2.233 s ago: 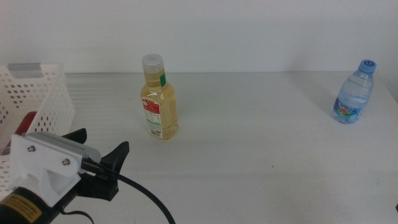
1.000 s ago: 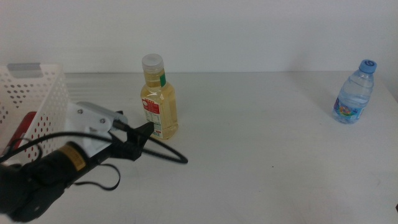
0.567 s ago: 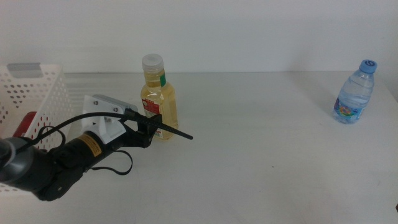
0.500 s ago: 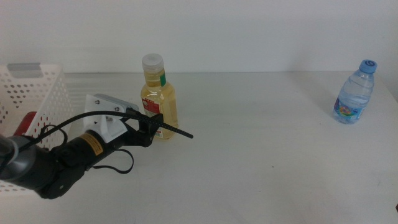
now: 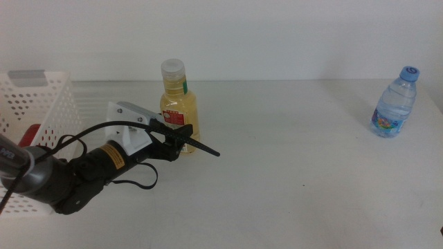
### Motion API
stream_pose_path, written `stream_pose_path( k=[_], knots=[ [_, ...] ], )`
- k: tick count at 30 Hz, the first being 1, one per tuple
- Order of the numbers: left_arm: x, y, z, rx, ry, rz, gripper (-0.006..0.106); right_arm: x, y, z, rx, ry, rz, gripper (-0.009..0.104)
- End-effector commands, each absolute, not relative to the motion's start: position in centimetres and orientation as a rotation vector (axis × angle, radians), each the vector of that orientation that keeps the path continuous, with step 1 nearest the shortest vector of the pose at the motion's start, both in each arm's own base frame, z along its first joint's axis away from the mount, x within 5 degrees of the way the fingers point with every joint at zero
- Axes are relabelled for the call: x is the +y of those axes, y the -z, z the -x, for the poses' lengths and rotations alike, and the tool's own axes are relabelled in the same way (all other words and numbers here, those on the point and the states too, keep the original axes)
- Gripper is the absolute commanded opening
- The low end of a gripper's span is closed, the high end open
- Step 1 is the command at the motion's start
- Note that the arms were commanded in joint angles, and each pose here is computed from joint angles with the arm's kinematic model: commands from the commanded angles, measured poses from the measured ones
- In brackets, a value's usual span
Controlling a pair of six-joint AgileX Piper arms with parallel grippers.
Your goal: Use arms to grab the bottles and put them into the dustbin to the left of the table.
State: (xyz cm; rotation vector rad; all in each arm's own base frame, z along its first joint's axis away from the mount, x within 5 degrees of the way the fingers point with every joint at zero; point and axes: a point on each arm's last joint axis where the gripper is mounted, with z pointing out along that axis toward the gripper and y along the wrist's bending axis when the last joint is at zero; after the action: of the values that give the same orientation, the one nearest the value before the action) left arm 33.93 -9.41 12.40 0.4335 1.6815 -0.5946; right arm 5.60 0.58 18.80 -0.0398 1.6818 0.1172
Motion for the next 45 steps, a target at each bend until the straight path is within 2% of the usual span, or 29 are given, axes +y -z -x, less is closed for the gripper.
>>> stream_pose_path(
  k=[1, 9, 18, 29, 32, 37, 39, 41, 45],
  knots=[
    [-9.9, -15.3, -34.4, 1.532, 0.628, -0.404, 0.088, 0.5, -19.9, -5.4, 1.569, -0.103, 0.046, 0.072],
    [-10.7, -15.8, -35.4, 1.525, 0.605, -0.373, 0.088, 0.5, -19.9, -5.4, 1.569, -0.103, 0.046, 0.072],
    [-12.2, -14.7, -37.7, 1.501, 0.601, -0.367, 0.088, 0.5, -19.9, -5.4, 1.569, -0.103, 0.046, 0.072],
    [-12.1, -14.2, -39.5, 1.485, 0.552, -0.294, 0.086, 0.5, -19.9, -5.4, 1.569, -0.103, 0.046, 0.072],
    [-11.9, -14.3, -39.5, 1.493, 0.553, -0.270, 0.071, 0.5, -19.9, -5.4, 1.569, -0.103, 0.046, 0.072],
    [-12.3, -15.6, -39.2, 1.545, 0.546, -0.347, 0.030, 0.5, -19.9, -5.4, 1.569, -0.103, 0.046, 0.072],
    [-12.5, -16.4, -38.9, 1.572, 0.529, -0.416, 0.018, 0.5, -19.9, -5.4, 1.569, -0.103, 0.046, 0.072],
    [-12.5, -17.4, -38.5, 1.607, 0.505, -0.473, 0.011, 0.5, -19.9, -5.4, 1.569, -0.103, 0.046, 0.072],
    [-12.1, -20.2, -37.1, 1.671, 0.510, -0.453, 0.010, 0.5, -19.9, -5.4, 1.569, -0.103, 0.046, 0.072]
  ],
)
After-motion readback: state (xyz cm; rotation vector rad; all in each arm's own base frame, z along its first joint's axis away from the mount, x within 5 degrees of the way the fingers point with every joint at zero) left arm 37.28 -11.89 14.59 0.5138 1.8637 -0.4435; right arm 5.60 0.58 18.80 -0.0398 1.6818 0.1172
